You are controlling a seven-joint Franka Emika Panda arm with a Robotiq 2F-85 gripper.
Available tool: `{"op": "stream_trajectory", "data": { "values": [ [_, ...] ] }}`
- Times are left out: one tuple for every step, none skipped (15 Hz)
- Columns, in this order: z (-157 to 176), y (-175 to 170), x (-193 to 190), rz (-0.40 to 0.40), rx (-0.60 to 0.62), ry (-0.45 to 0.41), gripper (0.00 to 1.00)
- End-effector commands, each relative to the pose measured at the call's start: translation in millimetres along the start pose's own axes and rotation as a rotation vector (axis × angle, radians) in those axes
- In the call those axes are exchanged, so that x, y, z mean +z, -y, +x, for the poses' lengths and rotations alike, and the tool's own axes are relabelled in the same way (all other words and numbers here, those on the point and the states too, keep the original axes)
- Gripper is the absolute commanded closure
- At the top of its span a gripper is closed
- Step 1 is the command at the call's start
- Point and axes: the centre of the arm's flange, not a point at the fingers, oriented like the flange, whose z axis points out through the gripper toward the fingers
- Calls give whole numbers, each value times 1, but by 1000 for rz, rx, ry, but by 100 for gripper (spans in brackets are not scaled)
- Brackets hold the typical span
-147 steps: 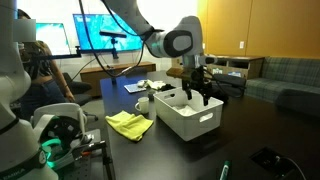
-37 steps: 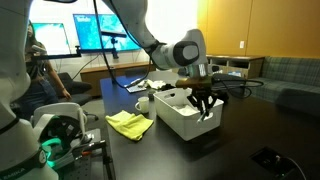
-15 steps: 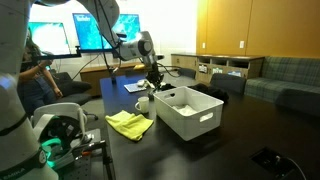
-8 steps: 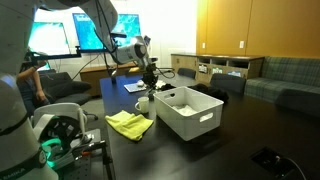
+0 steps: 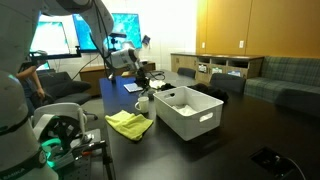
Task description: Pick up the cloths from the table and put them in the box, then pick up the marker and the seal tape put them in the cup
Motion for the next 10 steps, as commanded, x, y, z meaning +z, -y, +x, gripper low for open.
{"op": "stream_trajectory", "data": {
  "values": [
    [14, 32, -4, 5, 3, -54, 95],
    [16, 39, -5, 13, 3, -61, 95],
    [19, 45, -7, 26, 4, -71, 95],
    [20, 51, -9, 37, 12, -83, 95],
    [23, 55, -9, 51, 24, -96, 95],
    [25, 60, -9, 62, 36, -108, 95],
    [27, 64, -10, 72, 46, -122, 95],
    [29, 67, -7, 83, 56, -133, 95],
    [31, 68, -6, 93, 70, -144, 95],
    [32, 70, -4, 101, 84, -157, 95]
  ]
}}
